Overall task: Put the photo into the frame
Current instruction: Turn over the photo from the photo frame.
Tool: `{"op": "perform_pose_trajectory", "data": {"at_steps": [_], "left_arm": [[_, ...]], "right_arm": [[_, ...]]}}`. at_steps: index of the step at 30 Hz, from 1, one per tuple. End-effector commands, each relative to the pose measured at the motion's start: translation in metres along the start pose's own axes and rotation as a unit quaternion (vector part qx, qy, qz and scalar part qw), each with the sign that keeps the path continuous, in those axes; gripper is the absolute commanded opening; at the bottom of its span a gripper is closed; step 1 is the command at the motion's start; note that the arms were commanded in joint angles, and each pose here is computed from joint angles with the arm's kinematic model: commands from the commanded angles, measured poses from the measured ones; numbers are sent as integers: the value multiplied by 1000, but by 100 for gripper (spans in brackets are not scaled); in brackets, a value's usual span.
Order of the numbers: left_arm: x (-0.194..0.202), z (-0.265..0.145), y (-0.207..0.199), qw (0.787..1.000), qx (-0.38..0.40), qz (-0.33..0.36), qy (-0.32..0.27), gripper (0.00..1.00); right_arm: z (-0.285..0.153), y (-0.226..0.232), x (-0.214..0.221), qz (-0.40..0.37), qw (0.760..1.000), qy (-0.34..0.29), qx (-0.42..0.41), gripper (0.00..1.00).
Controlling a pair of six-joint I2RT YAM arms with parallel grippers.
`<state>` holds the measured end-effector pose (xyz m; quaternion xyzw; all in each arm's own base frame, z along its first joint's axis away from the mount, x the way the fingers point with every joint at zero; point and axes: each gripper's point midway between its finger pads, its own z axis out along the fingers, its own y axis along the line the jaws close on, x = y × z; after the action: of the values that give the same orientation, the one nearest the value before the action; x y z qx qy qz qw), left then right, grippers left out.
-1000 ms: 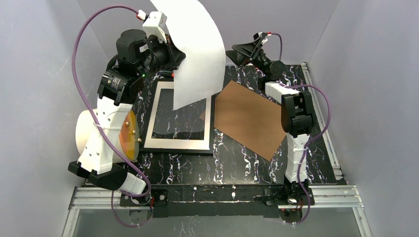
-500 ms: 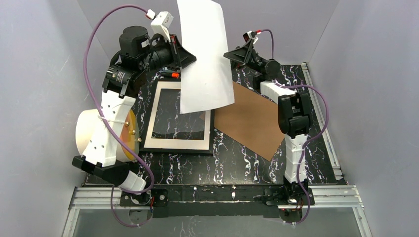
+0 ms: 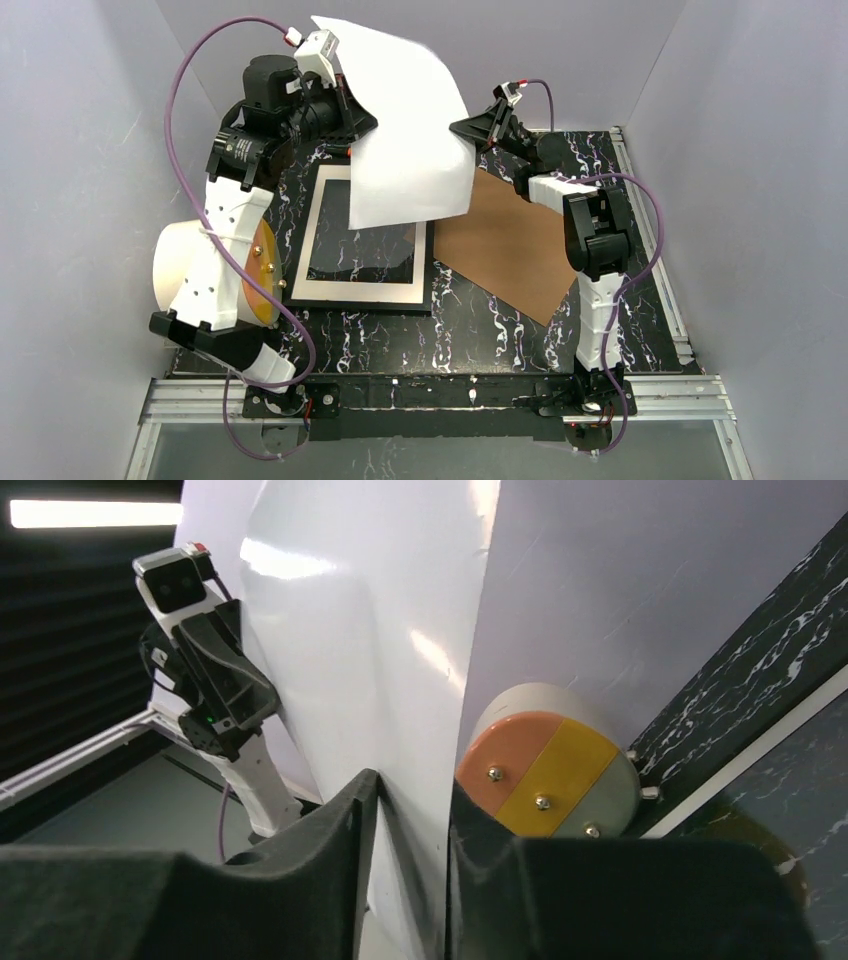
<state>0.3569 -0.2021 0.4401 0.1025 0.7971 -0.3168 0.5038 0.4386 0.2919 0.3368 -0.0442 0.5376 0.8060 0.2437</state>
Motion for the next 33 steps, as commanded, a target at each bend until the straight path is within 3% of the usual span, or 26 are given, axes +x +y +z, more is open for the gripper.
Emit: {"op": "perform_pose_trajectory", "data": {"at_steps": [1,3,6,7,8,10,14,20,33], "left_arm": [[13,5,21,999,-39,2,22,0],[20,8,35,997,-71,-1,35,10],[32,9,61,990,-134,1,51,42],[38,7,75,984,-167,1,57,59],[43,3,90,976,-208,4,60,68],[55,-10,122,954,-291,13,65,81],[73,-52,176,890,-452,26,57,98],[77,-81,193,855,-516,28,50,98],[100,-50,182,890,-446,0,89,98]], "right_arm": [[2,49,8,-97,994,12,-58,24],[2,40,11,-85,995,11,-44,14],[-3,16,16,-60,998,0,-2,4],[-6,5,19,-48,999,-3,15,1],[-8,-8,23,-35,999,-5,34,1],[-14,-41,35,-4,997,-12,83,1],[-20,-101,72,61,985,-12,162,1],[-29,-169,100,122,955,-33,267,1],[-26,-195,104,121,924,-89,352,3]]}}
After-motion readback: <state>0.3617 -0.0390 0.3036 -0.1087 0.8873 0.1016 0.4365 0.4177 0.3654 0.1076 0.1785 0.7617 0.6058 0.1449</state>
